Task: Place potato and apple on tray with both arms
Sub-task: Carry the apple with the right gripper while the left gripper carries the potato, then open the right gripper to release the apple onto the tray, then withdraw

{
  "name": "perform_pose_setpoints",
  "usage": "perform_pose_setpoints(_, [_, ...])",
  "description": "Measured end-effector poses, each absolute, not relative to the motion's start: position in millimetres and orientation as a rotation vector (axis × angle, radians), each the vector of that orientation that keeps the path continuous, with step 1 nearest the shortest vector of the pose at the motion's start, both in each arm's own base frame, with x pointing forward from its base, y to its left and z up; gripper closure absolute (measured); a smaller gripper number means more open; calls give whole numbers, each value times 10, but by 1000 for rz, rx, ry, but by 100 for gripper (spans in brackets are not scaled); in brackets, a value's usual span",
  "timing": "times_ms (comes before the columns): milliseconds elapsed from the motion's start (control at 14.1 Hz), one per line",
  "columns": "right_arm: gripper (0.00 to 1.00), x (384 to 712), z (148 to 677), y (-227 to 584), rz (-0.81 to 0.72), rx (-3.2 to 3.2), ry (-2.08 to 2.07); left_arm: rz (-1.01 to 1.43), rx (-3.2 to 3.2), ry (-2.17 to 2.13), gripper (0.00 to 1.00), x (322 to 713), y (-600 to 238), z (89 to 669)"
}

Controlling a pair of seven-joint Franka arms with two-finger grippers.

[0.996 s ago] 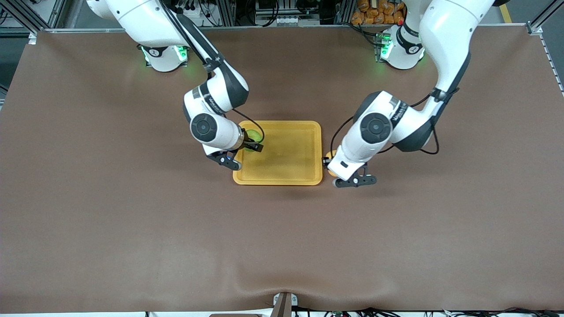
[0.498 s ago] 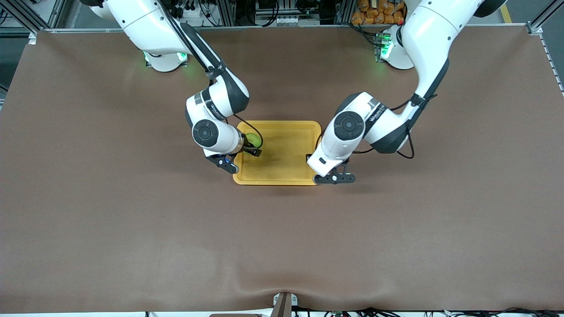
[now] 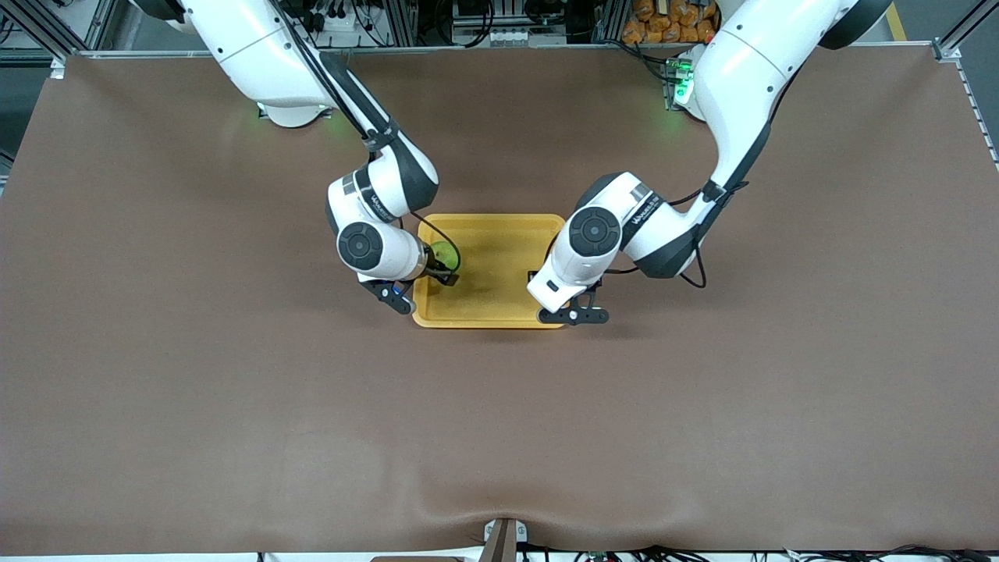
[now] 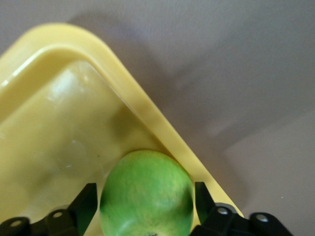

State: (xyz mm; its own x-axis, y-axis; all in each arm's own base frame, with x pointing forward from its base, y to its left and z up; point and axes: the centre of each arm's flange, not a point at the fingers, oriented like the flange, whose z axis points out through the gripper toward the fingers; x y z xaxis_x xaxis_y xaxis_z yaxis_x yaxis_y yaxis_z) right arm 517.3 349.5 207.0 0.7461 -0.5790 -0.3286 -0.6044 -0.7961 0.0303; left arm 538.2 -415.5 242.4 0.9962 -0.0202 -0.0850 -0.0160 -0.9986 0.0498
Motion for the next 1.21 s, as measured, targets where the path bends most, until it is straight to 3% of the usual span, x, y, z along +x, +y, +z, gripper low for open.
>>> perform_pose_setpoints(71, [1,5201,2095,3490,494,-2853,991,-133,3089,-37,48,5355,-4194,2422])
perform_pose_setpoints(498, [0,5372,2728,3502,527,-2912,931,-161,3099,-24,48,5242,-4309,2295])
perform_pose_setpoints(996, [0,5889,3593,2190,450,-2993,563,-183,3107,60,48,5248,-4282,2190])
perform_pose_setpoints(1209, [0,6029,4016,1442,376,-2972,458,-168,3110,56,24,5276,-4278,2210])
